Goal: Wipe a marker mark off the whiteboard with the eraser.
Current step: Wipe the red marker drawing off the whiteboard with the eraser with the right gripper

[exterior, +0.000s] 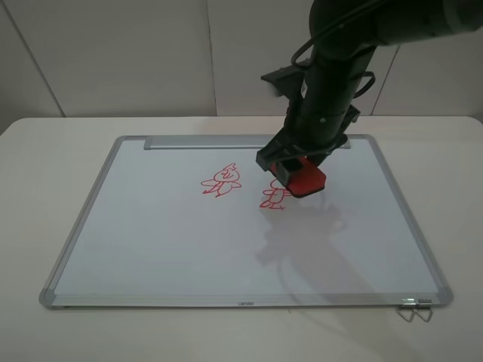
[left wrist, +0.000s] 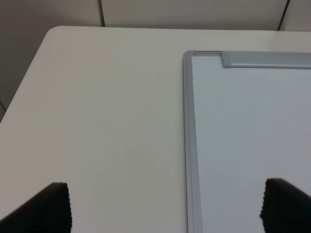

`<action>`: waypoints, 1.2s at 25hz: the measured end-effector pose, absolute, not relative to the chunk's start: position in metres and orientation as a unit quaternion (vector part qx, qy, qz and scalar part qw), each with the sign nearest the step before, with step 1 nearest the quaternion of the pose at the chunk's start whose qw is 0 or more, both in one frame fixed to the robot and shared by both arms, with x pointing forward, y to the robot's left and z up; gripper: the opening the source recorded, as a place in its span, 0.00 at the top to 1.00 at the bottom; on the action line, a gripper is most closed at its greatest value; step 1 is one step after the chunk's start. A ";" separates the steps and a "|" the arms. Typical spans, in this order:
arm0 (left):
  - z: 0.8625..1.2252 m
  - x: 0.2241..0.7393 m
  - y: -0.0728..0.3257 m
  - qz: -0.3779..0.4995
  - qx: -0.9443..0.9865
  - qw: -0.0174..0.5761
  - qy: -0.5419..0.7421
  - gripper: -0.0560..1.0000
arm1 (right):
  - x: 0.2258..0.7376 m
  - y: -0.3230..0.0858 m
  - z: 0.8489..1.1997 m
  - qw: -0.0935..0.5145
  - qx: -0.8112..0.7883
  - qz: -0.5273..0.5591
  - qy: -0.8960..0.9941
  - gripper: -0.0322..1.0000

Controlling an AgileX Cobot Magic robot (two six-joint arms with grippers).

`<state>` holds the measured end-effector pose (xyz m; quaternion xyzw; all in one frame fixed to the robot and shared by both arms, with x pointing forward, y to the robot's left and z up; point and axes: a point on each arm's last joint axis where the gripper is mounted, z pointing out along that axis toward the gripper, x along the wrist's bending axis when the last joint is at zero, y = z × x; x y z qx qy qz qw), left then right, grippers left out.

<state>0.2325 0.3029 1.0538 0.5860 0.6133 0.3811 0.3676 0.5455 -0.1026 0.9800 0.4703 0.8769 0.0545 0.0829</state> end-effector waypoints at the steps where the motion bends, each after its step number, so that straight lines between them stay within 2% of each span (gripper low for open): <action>1: 1.054 0.233 0.303 0.381 0.586 0.368 0.613 0.21 | 0.536 -0.090 0.984 0.081 0.454 0.059 0.885 0.48; 7: 1.054 0.233 0.303 0.381 0.586 0.368 0.613 0.21 | 0.483 -0.037 0.993 0.073 0.381 0.072 0.919 0.48; 12: 1.054 0.233 0.303 0.381 0.586 0.368 0.613 0.21 | 0.458 -0.016 0.993 0.069 0.349 0.076 0.931 0.48; 30: 1.054 0.233 0.303 0.381 0.586 0.368 0.613 0.21 | 0.451 -0.007 0.993 0.081 0.333 0.089 0.935 0.48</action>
